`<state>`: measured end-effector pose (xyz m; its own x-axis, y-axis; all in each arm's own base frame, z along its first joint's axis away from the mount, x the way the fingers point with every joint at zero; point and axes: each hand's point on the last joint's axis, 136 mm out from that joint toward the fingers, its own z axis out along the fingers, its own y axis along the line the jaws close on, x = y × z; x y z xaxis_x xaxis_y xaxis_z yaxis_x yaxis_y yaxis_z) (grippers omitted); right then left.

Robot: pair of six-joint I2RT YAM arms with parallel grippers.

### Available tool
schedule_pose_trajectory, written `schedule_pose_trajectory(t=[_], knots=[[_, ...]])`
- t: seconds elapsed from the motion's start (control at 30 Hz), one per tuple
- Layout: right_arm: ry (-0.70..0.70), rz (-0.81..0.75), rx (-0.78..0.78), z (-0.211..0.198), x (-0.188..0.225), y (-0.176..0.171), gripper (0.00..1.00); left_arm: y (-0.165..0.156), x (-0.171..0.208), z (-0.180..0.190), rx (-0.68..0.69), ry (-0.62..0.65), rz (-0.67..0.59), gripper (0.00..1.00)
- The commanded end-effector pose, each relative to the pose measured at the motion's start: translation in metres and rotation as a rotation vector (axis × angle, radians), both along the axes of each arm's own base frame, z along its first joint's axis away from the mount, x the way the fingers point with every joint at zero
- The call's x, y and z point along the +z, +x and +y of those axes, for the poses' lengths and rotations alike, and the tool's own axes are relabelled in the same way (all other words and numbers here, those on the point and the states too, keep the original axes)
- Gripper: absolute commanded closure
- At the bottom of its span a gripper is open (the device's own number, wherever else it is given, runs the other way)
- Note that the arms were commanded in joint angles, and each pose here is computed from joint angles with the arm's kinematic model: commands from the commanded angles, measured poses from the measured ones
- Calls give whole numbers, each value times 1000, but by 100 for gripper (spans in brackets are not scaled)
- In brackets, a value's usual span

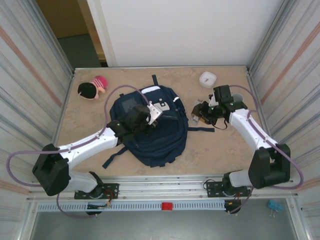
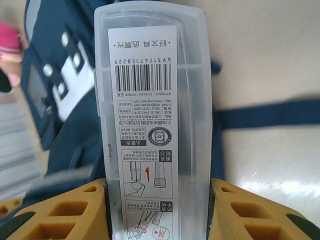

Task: Pack the student bag

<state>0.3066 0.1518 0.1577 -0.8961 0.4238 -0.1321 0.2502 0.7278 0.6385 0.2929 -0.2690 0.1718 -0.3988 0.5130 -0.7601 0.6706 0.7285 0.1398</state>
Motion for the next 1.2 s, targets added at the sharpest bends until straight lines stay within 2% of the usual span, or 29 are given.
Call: schedule_pose_trajectory(t=[0.0, 0.17, 0.33, 0.6, 0.67, 0.8, 0.93, 1.03, 1.17], knots=[[143, 98, 38, 34, 7, -40, 56, 18, 66, -13, 81, -227, -87, 96], [266, 136, 91, 75, 15, -76, 57, 22, 72, -18, 112, -280, -64, 96], [294, 157, 133, 97, 14, -90, 56, 22, 76, -25, 106, -347, -51, 96], [377, 166, 74, 129, 14, -56, 56, 16, 87, -33, 78, -421, -26, 96], [390, 166, 40, 135, 11, -42, 51, 14, 92, -33, 72, -442, -29, 96], [429, 125, -12, 147, 13, -17, 35, 10, 97, -33, 61, -465, -27, 96], [498, 104, 2, 162, 20, -6, 30, 10, 96, -29, 77, -462, -34, 95], [479, 106, 14, 159, 19, -11, 33, 10, 95, -24, 91, -453, -43, 95], [326, 176, 22, 138, -6, -38, 37, 12, 92, -19, 114, -437, -50, 94]])
